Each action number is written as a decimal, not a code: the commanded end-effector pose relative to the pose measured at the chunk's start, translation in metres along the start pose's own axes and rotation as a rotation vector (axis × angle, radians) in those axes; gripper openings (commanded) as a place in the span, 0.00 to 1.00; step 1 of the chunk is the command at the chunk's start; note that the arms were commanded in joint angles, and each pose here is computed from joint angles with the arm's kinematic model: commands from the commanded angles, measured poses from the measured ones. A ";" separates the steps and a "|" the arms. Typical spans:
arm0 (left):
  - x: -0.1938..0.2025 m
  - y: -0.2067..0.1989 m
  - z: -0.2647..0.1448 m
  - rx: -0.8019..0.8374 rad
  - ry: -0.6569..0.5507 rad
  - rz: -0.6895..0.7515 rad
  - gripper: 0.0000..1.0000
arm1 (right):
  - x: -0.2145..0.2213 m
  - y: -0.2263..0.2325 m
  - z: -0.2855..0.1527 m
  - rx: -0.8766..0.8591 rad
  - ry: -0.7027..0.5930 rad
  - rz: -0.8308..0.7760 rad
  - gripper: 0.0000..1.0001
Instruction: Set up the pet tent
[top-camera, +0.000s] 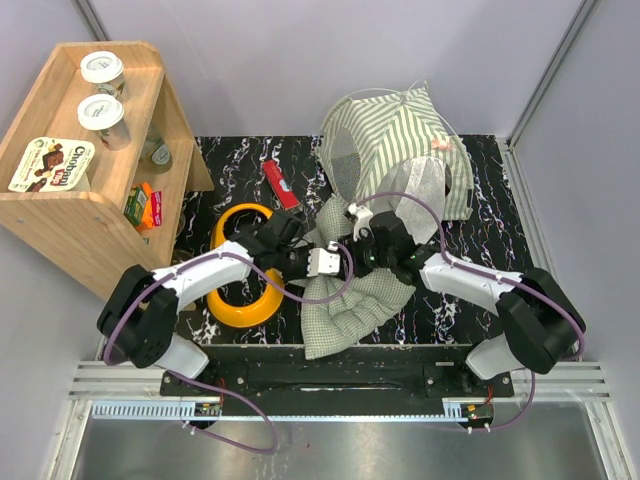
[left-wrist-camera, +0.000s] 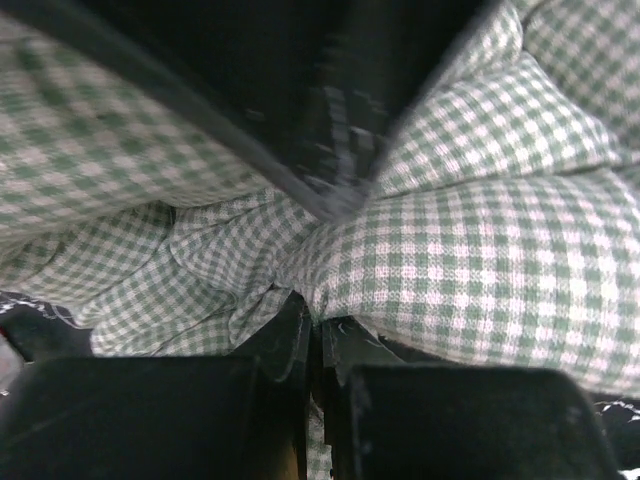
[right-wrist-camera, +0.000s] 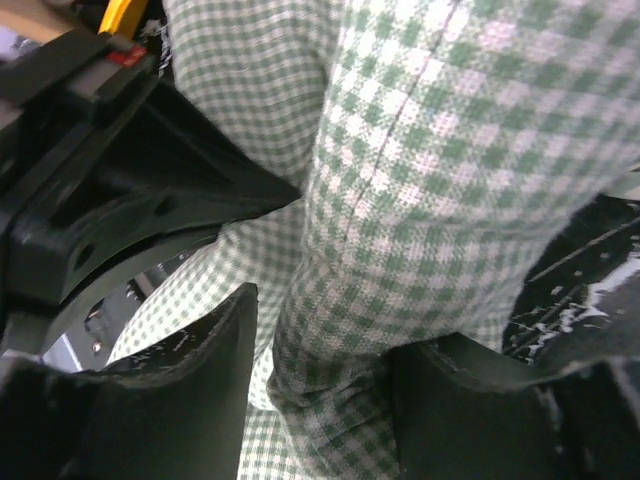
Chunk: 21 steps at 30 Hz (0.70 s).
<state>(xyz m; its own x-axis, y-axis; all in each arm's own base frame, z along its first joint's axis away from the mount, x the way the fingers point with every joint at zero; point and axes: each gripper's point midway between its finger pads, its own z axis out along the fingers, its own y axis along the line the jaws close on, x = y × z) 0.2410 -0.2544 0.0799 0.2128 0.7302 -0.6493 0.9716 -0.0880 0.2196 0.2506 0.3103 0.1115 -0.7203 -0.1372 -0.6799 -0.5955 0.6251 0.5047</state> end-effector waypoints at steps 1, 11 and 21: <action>-0.060 0.032 0.002 -0.023 -0.212 -0.032 0.00 | 0.002 0.051 -0.007 -0.271 -0.017 -0.002 0.58; -0.098 0.037 0.004 0.045 -0.352 -0.285 0.00 | 0.008 0.047 0.004 -0.186 -0.050 0.030 0.67; -0.106 0.058 0.005 -0.014 -0.364 -0.375 0.00 | 0.050 0.084 0.001 -0.377 0.030 -0.161 0.73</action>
<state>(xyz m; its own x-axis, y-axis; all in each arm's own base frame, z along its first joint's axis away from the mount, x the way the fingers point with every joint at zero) 0.2282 -0.2844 0.0867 -0.1795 0.6467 -0.7414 0.9837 0.1121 -0.1403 0.2570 0.3080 0.1070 -0.7293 0.0120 -0.6840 -0.5173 0.6446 0.5629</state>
